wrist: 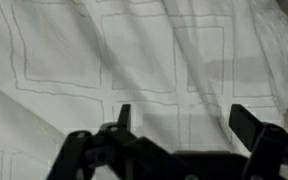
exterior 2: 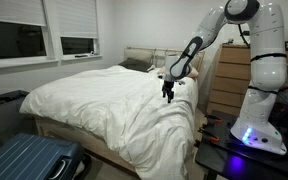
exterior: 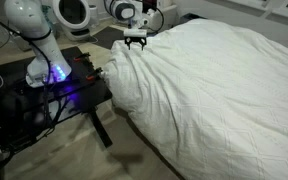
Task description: Make the bed
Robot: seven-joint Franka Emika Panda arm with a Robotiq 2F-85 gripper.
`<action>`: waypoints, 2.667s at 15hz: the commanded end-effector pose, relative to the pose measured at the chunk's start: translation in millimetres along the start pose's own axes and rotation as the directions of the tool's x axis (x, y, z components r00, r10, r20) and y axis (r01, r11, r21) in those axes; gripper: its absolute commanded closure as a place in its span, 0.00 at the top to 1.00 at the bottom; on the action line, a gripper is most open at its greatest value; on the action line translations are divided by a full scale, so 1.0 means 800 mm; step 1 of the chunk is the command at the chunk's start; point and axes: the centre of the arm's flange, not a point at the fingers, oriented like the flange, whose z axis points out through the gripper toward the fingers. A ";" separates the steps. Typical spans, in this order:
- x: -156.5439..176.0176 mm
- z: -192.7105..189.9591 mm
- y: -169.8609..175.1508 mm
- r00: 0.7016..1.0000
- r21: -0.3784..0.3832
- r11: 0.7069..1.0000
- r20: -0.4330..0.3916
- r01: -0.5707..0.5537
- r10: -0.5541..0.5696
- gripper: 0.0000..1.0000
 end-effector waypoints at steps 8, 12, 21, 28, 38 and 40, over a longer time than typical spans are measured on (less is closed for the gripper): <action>-0.037 0.049 -0.042 0.991 -0.105 0.995 -0.134 0.003 -0.017 1.00; -0.042 0.073 -0.039 0.990 -0.113 0.993 -0.133 0.026 -0.041 1.00; -0.029 0.126 -0.030 0.990 -0.118 0.992 -0.131 0.038 -0.053 1.00; -0.021 0.166 -0.026 0.987 -0.157 0.987 -0.146 0.038 -0.061 1.00; -0.012 0.173 -0.024 0.991 -0.197 0.980 -0.133 -0.008 -0.019 0.42; -0.014 0.164 -0.022 0.994 -0.201 0.979 -0.112 -0.038 0.016 0.27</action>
